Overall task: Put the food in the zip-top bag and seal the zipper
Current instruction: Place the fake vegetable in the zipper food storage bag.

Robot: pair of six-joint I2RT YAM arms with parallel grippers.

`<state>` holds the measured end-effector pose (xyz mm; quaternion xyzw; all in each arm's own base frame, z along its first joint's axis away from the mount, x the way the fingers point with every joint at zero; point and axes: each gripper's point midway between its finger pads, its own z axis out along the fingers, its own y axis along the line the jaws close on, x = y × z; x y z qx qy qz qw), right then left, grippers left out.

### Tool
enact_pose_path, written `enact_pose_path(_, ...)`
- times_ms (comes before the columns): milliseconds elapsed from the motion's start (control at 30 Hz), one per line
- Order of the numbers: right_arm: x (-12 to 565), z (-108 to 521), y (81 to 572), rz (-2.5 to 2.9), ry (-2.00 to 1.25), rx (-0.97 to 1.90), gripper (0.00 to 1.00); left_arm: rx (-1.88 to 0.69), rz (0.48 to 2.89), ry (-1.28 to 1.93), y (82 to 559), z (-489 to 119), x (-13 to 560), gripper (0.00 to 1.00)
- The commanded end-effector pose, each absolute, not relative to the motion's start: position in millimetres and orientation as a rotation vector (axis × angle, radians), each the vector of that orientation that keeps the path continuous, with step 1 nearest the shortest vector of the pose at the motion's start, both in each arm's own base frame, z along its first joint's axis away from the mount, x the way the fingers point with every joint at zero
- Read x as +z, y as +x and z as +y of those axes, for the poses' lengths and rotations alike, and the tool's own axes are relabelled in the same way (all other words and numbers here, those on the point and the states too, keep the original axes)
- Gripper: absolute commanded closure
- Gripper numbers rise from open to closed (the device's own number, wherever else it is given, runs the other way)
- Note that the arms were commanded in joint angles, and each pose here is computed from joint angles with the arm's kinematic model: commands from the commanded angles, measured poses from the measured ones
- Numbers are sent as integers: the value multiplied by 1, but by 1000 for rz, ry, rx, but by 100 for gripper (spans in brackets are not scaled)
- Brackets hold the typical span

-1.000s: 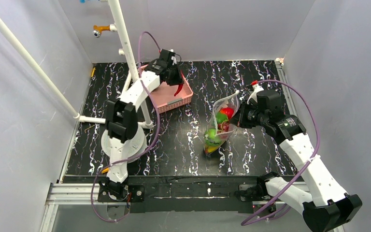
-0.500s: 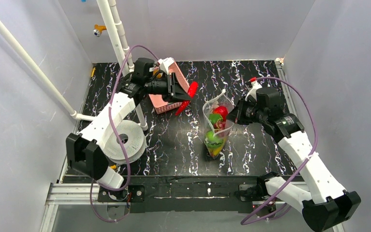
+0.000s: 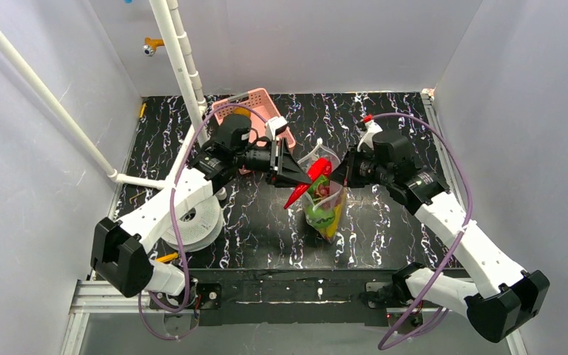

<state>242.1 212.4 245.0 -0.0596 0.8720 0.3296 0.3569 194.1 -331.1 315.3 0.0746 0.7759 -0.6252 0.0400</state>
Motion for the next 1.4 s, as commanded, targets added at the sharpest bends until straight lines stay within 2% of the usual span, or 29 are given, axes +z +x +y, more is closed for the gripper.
enact_pose_path(0, 289, 227, 251, 2088, -161, 894, 99, -2052, 2409, -20, 203, -341, 319, 93)
enact_pose_path(300, 292, 233, 239, 2048, -194, 926, 99, -1981, 2463, -382, 230, -348, 292, 88)
enact_pose_path(533, 287, 239, 234, 2065, -208, 978, 99, -1931, 2478, -532, 254, -358, 272, 87)
enact_pose_path(633, 284, 240, 232, 2071, -210, 986, 99, -1887, 2447, -590, 268, -360, 265, 83)
enact_pose_path(700, 284, 239, 231, 2072, -210, 986, 99, -1869, 2423, -597, 275, -362, 265, 73)
enact_pose_path(767, 283, 238, 231, 2072, -206, 980, 99, -1847, 2424, -590, 278, -362, 263, 57)
enact_pose_path(833, 281, 237, 232, 2074, -203, 971, 99, -1826, 2435, -568, 277, -361, 263, 46)
enact_pose_path(900, 280, 237, 233, 2075, -200, 965, 99, -1799, 2450, -534, 274, -359, 261, 36)
enact_pose_path(933, 279, 236, 233, 2074, -201, 962, 99, -1788, 2462, -511, 271, -358, 260, 35)
enact_pose_path(1100, 278, 236, 235, 2072, -210, 950, 99, -1674, 2503, -319, 253, -344, 256, 34)
enact_pose_path(1367, 279, 231, 239, 2063, -243, 893, 99, -1316, 2466, 55, 237, -304, 262, 43)
